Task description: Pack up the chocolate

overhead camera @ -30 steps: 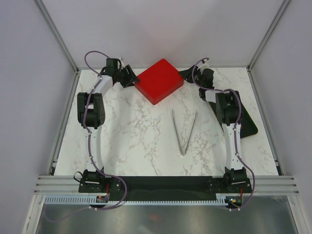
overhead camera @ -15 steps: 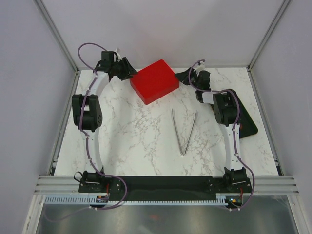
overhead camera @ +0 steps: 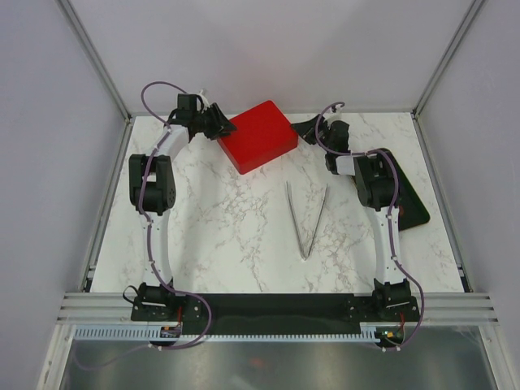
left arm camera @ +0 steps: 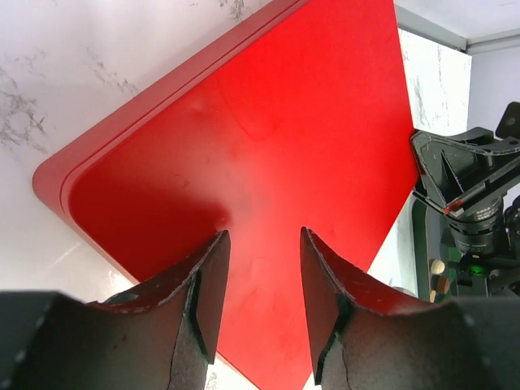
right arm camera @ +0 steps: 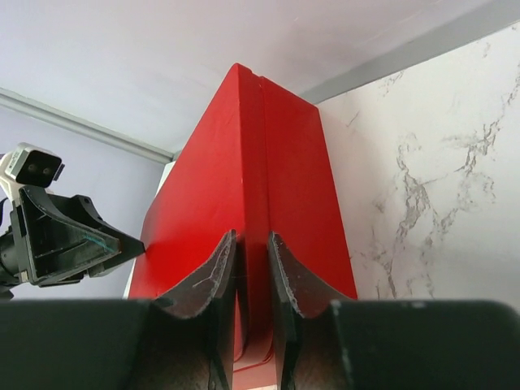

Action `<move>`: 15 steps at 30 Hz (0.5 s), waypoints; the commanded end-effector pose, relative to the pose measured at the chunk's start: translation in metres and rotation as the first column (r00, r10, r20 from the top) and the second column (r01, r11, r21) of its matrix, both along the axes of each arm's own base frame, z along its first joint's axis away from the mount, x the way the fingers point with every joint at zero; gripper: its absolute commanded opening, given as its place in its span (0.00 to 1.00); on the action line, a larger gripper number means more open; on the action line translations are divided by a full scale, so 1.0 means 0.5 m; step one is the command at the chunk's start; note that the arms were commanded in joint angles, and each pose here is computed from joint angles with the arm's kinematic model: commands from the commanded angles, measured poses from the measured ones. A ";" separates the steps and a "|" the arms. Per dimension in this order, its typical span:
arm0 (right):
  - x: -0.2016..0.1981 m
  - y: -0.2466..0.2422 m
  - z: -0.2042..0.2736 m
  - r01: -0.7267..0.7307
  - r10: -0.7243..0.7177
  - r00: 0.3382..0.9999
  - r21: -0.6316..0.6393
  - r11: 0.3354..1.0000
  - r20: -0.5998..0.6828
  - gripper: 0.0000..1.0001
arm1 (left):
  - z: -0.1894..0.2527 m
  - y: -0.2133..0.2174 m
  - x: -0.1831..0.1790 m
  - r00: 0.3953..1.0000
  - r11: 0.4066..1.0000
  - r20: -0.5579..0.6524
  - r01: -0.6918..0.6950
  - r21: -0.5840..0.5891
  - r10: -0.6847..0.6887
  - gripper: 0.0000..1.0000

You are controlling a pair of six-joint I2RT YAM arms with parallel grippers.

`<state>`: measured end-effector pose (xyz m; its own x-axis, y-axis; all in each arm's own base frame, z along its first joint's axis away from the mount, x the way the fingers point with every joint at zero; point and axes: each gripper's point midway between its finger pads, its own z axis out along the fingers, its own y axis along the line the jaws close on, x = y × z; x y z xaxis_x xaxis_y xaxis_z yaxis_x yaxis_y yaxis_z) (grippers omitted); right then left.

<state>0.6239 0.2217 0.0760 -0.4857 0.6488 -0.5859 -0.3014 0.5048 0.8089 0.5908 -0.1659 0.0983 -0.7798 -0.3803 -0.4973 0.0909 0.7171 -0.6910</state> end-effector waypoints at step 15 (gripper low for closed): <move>0.060 -0.057 0.128 0.000 0.005 0.999 0.084 0.996 -0.052 0.29 | -0.114 0.015 -0.044 0.990 0.998 -0.138 -0.011 0.067 0.020 0.49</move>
<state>0.6402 0.1976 0.0888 -0.5616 0.6897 -0.4571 -0.1739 0.4417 0.8802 0.5918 -0.1670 0.0981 -0.7741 -0.3787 -0.5073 0.1062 0.7123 -0.6938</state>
